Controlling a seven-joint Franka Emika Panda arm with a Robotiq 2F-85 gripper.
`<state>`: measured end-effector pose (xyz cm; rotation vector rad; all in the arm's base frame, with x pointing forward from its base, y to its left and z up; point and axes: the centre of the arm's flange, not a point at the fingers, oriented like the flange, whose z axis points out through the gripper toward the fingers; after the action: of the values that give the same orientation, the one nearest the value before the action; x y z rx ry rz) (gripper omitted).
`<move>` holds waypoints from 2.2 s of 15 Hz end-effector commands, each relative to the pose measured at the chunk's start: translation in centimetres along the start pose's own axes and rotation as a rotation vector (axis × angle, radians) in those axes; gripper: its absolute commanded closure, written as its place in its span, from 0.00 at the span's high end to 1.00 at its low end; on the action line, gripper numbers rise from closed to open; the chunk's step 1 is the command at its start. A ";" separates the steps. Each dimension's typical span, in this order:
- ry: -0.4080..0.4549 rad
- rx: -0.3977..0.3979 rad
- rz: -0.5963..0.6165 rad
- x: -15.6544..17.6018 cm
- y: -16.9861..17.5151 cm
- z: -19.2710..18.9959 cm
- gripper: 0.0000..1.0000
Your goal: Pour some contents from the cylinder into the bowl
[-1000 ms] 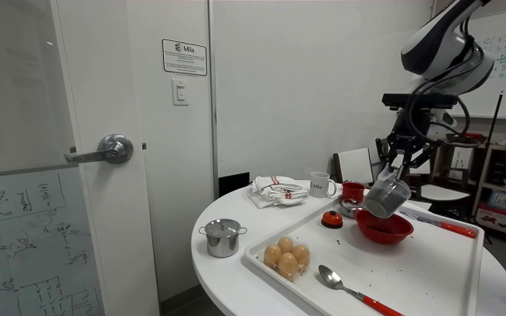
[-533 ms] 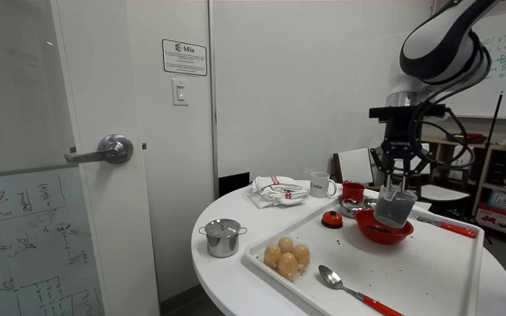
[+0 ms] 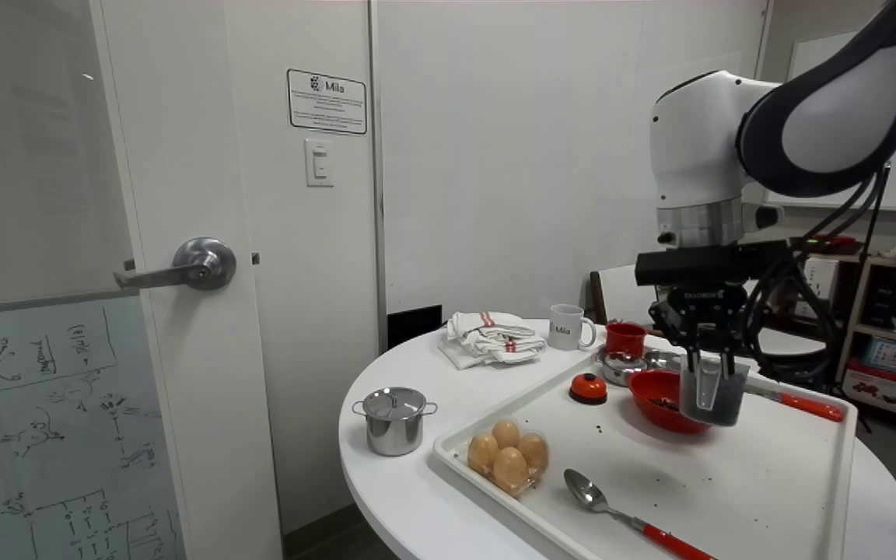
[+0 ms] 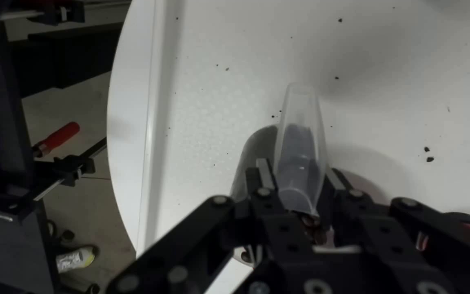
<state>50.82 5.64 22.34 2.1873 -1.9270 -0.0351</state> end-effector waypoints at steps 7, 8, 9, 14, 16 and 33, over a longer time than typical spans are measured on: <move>0.187 -0.060 -0.051 -6.7 -3.7 6.4 0.09; 0.192 -0.065 -0.044 -6.9 -4.1 7.1 0.09; 0.200 -0.064 -0.036 -7.1 -4.4 7.9 0.09; 0.242 -0.075 0.014 -7.7 -5.7 10.1 0.14; 0.213 -0.082 -0.001 -7.4 -4.7 9.3 0.54; 0.155 -0.030 0.175 0.2 1.0 -0.1 1.00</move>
<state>51.75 7.88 19.89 2.0317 -1.8840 0.1279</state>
